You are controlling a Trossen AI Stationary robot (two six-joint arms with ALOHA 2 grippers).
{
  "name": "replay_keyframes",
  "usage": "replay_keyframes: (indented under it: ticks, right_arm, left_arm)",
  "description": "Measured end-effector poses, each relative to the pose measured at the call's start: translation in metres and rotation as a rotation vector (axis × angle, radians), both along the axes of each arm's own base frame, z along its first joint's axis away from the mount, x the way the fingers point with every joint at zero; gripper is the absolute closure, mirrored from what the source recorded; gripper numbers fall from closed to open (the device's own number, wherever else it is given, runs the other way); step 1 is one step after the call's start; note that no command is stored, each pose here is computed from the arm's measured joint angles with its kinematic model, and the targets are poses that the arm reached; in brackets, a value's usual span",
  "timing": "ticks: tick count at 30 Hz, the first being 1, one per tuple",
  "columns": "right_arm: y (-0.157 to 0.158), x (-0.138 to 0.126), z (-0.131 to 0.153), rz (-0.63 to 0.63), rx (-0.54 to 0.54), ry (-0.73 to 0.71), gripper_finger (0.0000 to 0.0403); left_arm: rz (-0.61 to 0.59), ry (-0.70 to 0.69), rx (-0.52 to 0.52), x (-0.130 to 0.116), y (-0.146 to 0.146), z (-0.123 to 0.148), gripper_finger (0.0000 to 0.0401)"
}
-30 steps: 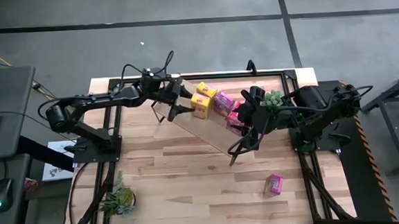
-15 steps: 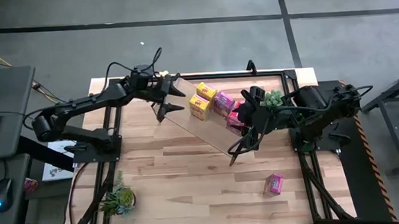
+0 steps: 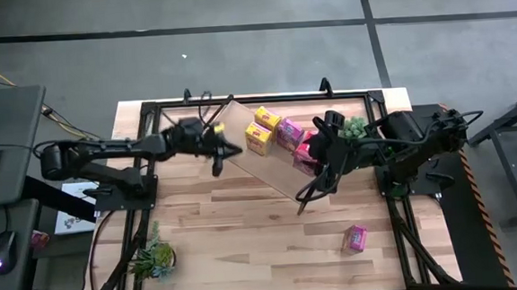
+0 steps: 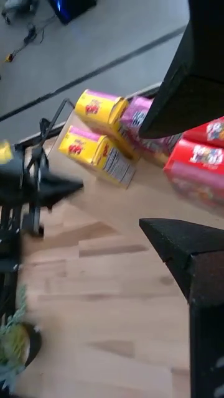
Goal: Stack cereal on shelf
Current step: Put the yellow cereal box on the shelf
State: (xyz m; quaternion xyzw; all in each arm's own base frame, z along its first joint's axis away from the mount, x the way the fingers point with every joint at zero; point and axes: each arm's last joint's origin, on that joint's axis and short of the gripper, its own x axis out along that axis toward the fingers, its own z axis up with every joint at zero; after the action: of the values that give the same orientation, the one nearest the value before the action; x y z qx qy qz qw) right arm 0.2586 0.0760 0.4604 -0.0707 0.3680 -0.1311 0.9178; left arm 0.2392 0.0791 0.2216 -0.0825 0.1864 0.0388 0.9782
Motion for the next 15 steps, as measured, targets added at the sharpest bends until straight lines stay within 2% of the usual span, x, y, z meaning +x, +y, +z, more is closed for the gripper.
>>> replay_keyframes:
  ticks: [2,4,7,11,15]
  right_arm:
    - [-0.001,-0.002,-0.001,-0.012,-0.021,0.017,0.0189]
    - [-0.002,-0.003,-0.002,-0.024,-0.042,0.029,0.0189]
    - [-0.003,-0.004,-0.003,-0.033,-0.058,0.040,0.0189]
    - [-0.004,-0.004,-0.002,-0.048,-0.076,0.036,0.0189]
    - [-0.004,-0.004,-0.002,-0.060,-0.076,0.030,0.0189]
  left_arm:
    - [-0.009,-0.039,-0.019,0.003,-0.013,-0.005,0.0387]
    - [-0.010,-0.103,-0.003,0.008,-0.025,0.002,0.0391]
    - [0.017,-0.089,0.028,0.012,-0.042,0.002,0.0399]
    - [0.124,-0.116,0.094,0.020,-0.053,0.015,0.0400]
    - [0.222,-0.070,0.152,0.031,-0.060,0.021,0.0401]
